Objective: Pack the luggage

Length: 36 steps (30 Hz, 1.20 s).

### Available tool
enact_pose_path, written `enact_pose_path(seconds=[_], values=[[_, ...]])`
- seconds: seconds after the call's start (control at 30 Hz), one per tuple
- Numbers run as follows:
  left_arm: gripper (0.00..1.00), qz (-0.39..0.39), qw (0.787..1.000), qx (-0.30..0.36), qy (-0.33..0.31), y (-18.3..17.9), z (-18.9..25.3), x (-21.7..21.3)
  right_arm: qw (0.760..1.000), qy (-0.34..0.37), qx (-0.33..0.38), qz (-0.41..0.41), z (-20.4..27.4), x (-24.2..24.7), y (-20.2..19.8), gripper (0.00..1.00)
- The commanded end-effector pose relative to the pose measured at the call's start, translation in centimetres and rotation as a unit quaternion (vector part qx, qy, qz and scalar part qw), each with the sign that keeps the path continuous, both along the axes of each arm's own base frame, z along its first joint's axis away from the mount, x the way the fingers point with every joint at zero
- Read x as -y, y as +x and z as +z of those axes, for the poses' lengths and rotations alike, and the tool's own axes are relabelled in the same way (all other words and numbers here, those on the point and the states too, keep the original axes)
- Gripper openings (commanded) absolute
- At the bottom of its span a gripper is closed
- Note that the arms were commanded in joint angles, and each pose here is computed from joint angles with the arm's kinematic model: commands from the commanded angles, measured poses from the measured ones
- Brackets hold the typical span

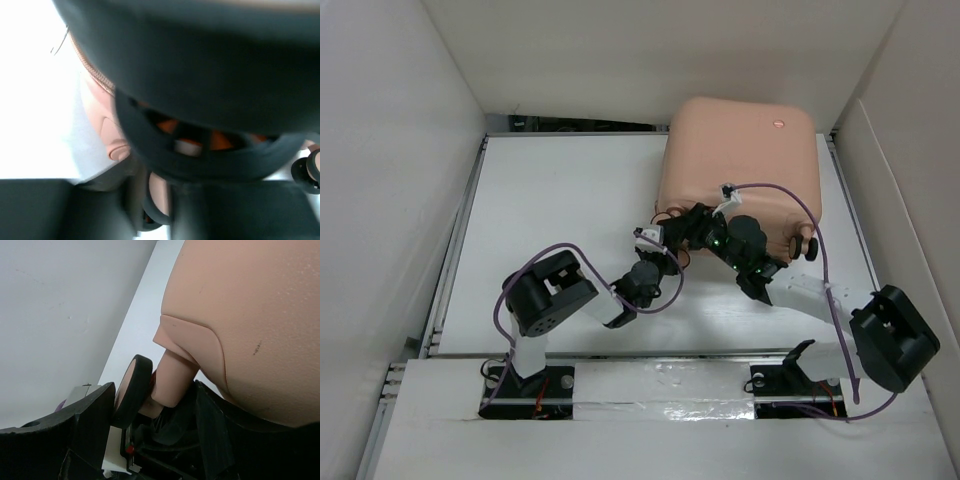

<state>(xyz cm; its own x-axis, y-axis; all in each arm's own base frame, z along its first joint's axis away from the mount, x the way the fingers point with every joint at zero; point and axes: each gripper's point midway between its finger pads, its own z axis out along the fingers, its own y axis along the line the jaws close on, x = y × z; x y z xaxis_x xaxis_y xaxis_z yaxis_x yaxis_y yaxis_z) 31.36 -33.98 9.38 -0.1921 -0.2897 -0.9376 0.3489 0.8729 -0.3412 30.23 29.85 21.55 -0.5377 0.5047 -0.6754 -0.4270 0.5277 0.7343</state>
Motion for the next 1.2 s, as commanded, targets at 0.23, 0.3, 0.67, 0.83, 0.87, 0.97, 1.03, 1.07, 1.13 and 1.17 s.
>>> enact_pose_path(seconds=[0.23, 0.3, 0.67, 0.83, 0.87, 0.97, 1.03, 1.07, 1.13, 1.17], values=[[0.00, 0.031, 0.909, 0.246, -0.337, -1.5, 22.6, -6.1, 0.972, 0.066, 0.046, 0.220, 3.5, -5.0, -8.3, 0.00], [0.00, 0.033, 0.910, 0.251, -0.328, -1.7, 22.7, -6.9, 0.974, 0.066, 0.046, 0.214, 3.2, -4.9, -8.2, 0.00], [0.00, -0.086, 0.945, 0.226, -0.221, -5.4, 17.6, -5.6, 0.976, 0.037, 0.078, 0.199, 3.7, -3.6, -7.4, 0.40], [0.17, -0.133, 0.950, 0.187, -0.214, -8.2, 14.8, -5.0, 0.974, -0.001, 0.085, 0.210, 4.3, -3.8, -7.6, 1.00], [0.22, -0.138, 0.951, 0.179, -0.212, -8.6, 14.3, -5.1, 0.973, -0.013, 0.100, 0.209, 4.8, -3.9, -7.7, 1.00], [0.38, -0.156, 0.950, 0.168, -0.212, -10.1, 14.2, -3.8, 0.977, -0.055, 0.085, 0.189, 3.5, -3.2, -8.2, 1.00], [0.41, -0.141, 0.959, 0.172, -0.177, -10.1, 13.8, -2.9, 0.980, -0.090, 0.065, 0.167, 1.0, -2.2, -8.2, 1.00], [0.46, -0.126, 0.960, 0.176, -0.178, -9.9, 14.6, -2.2, 0.981, -0.085, 0.064, 0.160, 1.1, -1.6, -8.6, 1.00], [0.48, -0.097, 0.961, 0.186, -0.178, -8.7, 15.5, -1.9, 0.985, -0.078, 0.054, 0.143, 0.0, -0.6, -9.0, 1.00], [0.48, -0.073, 0.964, 0.183, -0.177, -8.0, 15.1, -2.1, 0.986, -0.068, 0.060, 0.139, 0.4, -0.3, -9.3, 1.00]])
